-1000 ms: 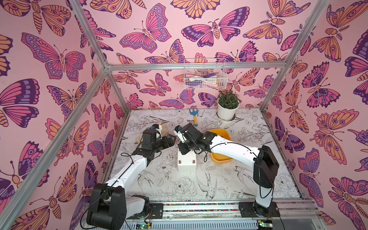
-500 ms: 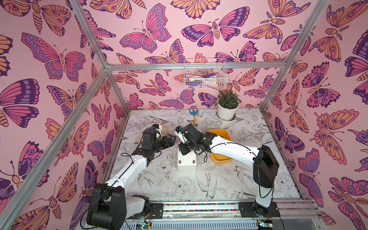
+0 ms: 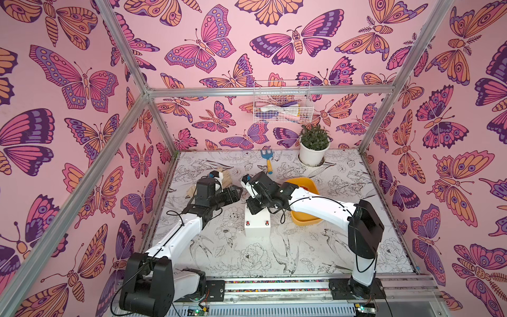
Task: Cover the protruding screws with screw protection sleeves
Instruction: Attach the screw protection sleeve to the screw.
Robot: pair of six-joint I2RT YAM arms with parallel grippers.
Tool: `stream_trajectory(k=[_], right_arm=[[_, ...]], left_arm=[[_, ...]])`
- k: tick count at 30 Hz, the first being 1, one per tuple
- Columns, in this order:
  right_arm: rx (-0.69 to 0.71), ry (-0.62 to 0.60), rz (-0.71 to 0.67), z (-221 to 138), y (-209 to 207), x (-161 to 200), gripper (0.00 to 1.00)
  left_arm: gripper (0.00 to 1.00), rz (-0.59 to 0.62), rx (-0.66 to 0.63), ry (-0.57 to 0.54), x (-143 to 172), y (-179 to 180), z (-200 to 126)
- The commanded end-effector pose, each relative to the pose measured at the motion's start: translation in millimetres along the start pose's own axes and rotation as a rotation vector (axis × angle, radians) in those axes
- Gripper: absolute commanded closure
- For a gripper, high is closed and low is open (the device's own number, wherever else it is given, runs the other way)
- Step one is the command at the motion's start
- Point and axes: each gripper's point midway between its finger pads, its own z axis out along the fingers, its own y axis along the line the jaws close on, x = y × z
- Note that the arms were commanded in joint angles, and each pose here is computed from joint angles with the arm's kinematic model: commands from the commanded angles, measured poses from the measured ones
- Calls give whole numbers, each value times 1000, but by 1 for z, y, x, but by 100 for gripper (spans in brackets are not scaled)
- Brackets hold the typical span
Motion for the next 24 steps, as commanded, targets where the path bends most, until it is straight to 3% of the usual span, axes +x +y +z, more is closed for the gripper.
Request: stream_trajectory(k=[1,24], right_arm=[[5,32,21,11,-6,9,100],[9,68,48,18,-11,22,100]], left_arm=[[18,9,-2,-1,0,3,1],[18,1,-15,6,5,8,2]])
